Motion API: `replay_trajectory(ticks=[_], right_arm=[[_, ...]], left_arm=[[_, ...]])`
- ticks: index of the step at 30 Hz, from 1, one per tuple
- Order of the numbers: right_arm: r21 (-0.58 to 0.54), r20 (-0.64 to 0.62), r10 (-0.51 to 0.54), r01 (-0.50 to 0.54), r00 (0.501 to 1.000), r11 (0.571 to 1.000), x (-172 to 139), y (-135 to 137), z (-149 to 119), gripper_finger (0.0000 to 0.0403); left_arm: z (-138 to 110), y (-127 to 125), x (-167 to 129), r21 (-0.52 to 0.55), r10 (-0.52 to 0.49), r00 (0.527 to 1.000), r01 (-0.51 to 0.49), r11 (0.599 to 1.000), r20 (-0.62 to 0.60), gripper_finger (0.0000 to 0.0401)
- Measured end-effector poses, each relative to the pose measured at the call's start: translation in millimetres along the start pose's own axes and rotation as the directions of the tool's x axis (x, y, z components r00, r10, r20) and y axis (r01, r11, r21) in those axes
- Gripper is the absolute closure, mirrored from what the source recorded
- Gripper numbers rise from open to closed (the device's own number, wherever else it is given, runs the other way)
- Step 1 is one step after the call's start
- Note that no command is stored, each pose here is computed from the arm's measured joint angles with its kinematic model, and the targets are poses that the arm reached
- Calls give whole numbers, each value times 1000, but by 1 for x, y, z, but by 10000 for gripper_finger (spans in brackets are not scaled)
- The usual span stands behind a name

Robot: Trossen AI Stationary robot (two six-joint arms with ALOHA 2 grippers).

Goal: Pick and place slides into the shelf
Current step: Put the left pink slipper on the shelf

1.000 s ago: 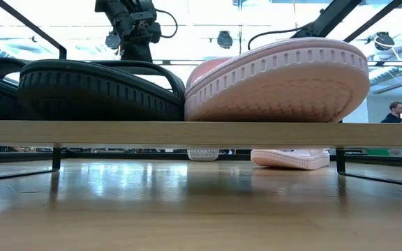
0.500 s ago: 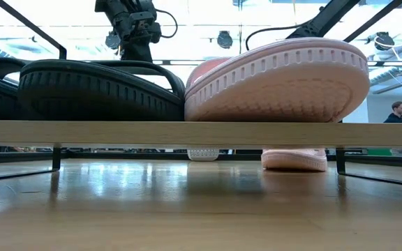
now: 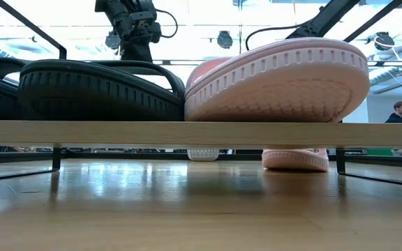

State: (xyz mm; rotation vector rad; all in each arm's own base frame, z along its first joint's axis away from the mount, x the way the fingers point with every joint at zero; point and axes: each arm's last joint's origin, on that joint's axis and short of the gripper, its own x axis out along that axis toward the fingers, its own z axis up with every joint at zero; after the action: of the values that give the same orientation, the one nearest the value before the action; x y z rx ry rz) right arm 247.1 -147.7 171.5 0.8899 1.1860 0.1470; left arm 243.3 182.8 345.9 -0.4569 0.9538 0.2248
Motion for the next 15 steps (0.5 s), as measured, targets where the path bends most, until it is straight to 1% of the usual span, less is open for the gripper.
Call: replay_trajectory(ticks=[4, 7, 10, 13, 15], right_arm=[[-9, 6, -2, 3, 1000, 1000, 0, 0, 1, 227], [-15, 7, -4, 4, 1000, 1000, 1, -1, 2, 202], [-11, -10, -3, 2, 1000, 1000, 6, -5, 2, 196], [2, -34, 3, -3, 999, 1000, 12, -11, 3, 201], [-9, -44, 4, -4, 999, 1000, 15, -11, 4, 205]], left_arm=[[0, 0, 0, 15, 0, 1000, 0, 1000, -1, 297], [0, 0, 0, 18, 0, 1000, 0, 1000, 0, 297], [0, 0, 0, 18, 0, 1000, 0, 1000, -1, 297], [0, 0, 0, 18, 0, 1000, 0, 1000, 0, 297], [0, 0, 0, 17, 0, 1000, 0, 1000, 0, 297]])
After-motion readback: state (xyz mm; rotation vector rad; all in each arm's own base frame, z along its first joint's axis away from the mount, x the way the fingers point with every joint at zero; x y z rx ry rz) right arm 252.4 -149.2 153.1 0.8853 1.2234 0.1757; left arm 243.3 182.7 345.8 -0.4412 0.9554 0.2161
